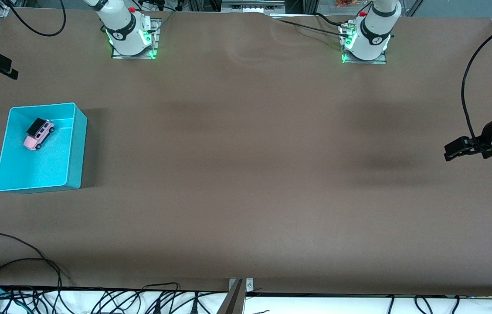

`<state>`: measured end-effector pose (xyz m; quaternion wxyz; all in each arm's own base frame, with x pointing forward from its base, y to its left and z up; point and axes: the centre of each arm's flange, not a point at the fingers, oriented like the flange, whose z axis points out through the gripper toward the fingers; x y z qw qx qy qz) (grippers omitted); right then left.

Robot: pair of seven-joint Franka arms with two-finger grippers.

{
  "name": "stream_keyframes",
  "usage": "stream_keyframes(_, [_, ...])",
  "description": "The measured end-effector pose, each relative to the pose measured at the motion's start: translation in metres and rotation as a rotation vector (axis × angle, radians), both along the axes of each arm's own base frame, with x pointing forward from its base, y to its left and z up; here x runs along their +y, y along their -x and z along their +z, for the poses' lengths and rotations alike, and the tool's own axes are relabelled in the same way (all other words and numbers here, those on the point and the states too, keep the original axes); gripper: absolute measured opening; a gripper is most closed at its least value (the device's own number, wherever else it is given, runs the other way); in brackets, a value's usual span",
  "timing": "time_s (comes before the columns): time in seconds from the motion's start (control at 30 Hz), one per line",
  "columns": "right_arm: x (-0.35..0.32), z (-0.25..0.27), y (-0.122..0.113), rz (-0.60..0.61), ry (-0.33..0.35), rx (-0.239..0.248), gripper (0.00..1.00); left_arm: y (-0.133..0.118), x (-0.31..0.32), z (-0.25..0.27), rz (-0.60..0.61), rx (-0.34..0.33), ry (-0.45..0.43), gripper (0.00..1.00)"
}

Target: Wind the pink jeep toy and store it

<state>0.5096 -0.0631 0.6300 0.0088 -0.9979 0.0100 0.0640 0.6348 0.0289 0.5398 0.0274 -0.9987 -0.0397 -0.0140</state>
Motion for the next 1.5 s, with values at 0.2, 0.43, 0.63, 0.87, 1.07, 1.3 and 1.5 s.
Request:
stream_keyframes(0.2, [0.000,-0.001,-0.002,0.000,0.001,0.002,1.00,0.000,0.000,0.000,0.000,0.000,0.000,1.00])
stream_keyframes(0.43, [0.003,-0.001,-0.003,0.004,-0.001,0.000,1.00,0.000,0.000,0.000,0.000,0.000,0.000,1.00])
stream_keyframes(0.63, [0.009,-0.003,-0.005,0.016,-0.001,0.003,1.00,0.000,-0.001,0.000,0.002,0.000,0.011,1.00])
stream_keyframes(0.87, [0.010,0.000,-0.008,0.018,0.002,-0.019,1.00,0.000,-0.002,0.000,0.003,0.000,0.020,1.00])
stream_keyframes(1.07, [0.010,0.002,-0.011,0.018,0.004,-0.041,1.00,0.000,-0.002,0.000,0.003,0.000,0.020,1.00])
stream_keyframes(1.3, [0.010,0.001,-0.014,0.018,0.006,-0.049,1.00,0.000,-0.002,0.000,0.003,0.000,0.020,1.00])
stream_keyframes(1.5, [0.010,0.001,-0.015,0.018,0.007,-0.060,1.00,0.000,-0.002,0.000,0.003,0.000,0.020,1.00])
